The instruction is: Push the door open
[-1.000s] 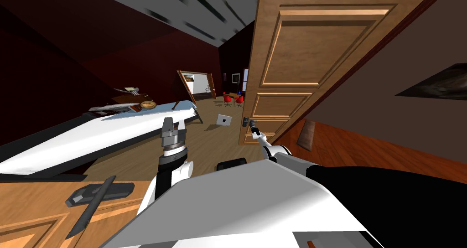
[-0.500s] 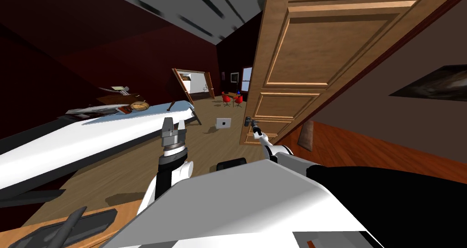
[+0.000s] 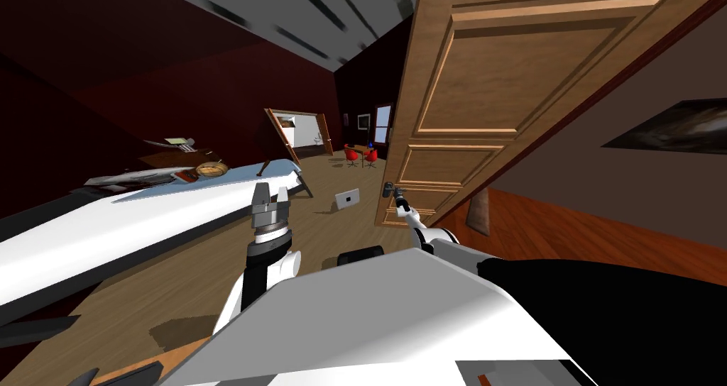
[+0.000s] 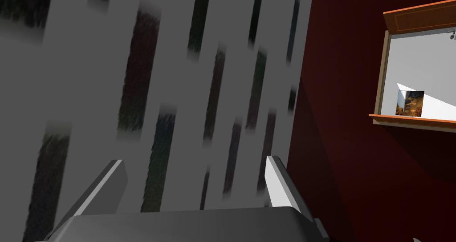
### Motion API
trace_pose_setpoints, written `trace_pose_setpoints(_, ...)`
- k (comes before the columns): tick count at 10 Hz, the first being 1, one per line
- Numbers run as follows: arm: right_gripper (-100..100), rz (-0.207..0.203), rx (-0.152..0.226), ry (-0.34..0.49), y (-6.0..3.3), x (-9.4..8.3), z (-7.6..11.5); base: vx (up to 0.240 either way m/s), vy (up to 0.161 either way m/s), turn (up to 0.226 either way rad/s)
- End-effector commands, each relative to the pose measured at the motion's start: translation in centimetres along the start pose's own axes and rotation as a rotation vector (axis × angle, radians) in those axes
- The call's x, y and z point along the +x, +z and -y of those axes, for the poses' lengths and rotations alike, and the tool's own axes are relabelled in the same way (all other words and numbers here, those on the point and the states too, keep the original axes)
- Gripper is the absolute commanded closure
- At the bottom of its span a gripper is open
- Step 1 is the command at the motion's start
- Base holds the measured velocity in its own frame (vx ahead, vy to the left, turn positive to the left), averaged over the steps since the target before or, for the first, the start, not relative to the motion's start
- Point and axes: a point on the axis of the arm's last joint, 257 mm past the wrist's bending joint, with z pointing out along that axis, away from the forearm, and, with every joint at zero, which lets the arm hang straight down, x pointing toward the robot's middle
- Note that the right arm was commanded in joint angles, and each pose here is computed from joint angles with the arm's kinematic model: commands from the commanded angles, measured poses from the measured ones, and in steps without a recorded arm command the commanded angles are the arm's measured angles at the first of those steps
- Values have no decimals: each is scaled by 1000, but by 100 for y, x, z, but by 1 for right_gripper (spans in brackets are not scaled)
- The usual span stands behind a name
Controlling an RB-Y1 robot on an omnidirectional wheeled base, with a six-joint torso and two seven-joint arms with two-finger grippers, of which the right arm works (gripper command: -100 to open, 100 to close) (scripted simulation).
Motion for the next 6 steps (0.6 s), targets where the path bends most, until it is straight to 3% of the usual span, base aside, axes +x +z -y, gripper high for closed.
trace_pose_setpoints(1,100,27,-9,-5,17,-178,-56,194,93,-61)
trace_pose_setpoints(6,100,76,-12,-5,-11,-447,-70,177,89,-62)
